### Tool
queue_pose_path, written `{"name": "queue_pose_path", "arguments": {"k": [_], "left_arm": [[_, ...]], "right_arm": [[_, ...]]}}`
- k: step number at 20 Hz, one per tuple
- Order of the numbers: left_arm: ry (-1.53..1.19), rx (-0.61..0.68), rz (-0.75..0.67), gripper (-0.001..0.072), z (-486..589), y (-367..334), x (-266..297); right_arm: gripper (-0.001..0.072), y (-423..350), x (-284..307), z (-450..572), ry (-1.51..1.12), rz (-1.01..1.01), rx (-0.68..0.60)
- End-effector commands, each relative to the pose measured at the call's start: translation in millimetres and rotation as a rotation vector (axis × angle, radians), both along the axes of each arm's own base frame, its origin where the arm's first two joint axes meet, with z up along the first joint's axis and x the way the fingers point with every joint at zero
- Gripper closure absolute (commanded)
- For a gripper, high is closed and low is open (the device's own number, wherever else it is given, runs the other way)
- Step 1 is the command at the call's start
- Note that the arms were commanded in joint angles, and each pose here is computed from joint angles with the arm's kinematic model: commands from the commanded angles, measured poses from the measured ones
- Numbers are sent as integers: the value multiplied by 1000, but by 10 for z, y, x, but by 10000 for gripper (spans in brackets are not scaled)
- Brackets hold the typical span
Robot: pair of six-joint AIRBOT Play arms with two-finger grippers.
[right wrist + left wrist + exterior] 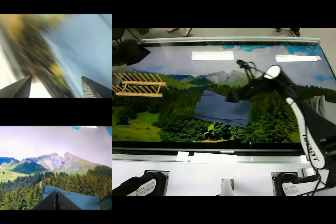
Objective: Fold the shirts.
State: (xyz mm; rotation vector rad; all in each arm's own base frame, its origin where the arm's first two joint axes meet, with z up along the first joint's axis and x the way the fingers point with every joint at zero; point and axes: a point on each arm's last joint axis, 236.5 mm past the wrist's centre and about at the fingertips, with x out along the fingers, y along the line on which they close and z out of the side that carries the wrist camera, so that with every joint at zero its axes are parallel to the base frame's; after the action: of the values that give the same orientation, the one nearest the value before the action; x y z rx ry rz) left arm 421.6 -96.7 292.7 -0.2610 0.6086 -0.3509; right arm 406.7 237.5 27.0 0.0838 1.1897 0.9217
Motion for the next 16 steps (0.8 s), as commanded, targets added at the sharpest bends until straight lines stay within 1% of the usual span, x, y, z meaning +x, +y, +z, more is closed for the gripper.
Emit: {"name": "queue_pose_path", "arguments": {"k": [1,4,6,8,11,12,13,14,15,16], "left_arm": [[23,13,-11,672,-43,-2,-55],[53,23,-26,672,-106,-14,-108],[67,26,-32,672,-131,-20,-136],[93,29,-44,672,-176,-37,-185],[107,27,-55,672,-193,-57,-223],[107,26,-56,671,-192,-63,-224],[107,28,-61,671,-195,-80,-228],[106,27,-63,672,-193,-90,-229],[105,28,-68,672,-190,-111,-232],[104,28,-70,671,-191,-122,-231]], "right_arm": [[57,-1351,-226,-450,197,-144,-306],[52,-1155,-320,-876,309,-216,-184],[50,-953,-344,-1125,364,-212,-147],[49,-743,-288,-1261,384,-225,-92],[61,-541,-88,-1313,368,-298,-9],[121,-471,-10,-1277,365,-327,37],[288,-406,50,-1221,357,-340,81],[516,-350,111,-1142,331,-334,125],[686,-316,202,-1016,302,-330,176],[691,-320,301,-815,248,-299,220]]}}
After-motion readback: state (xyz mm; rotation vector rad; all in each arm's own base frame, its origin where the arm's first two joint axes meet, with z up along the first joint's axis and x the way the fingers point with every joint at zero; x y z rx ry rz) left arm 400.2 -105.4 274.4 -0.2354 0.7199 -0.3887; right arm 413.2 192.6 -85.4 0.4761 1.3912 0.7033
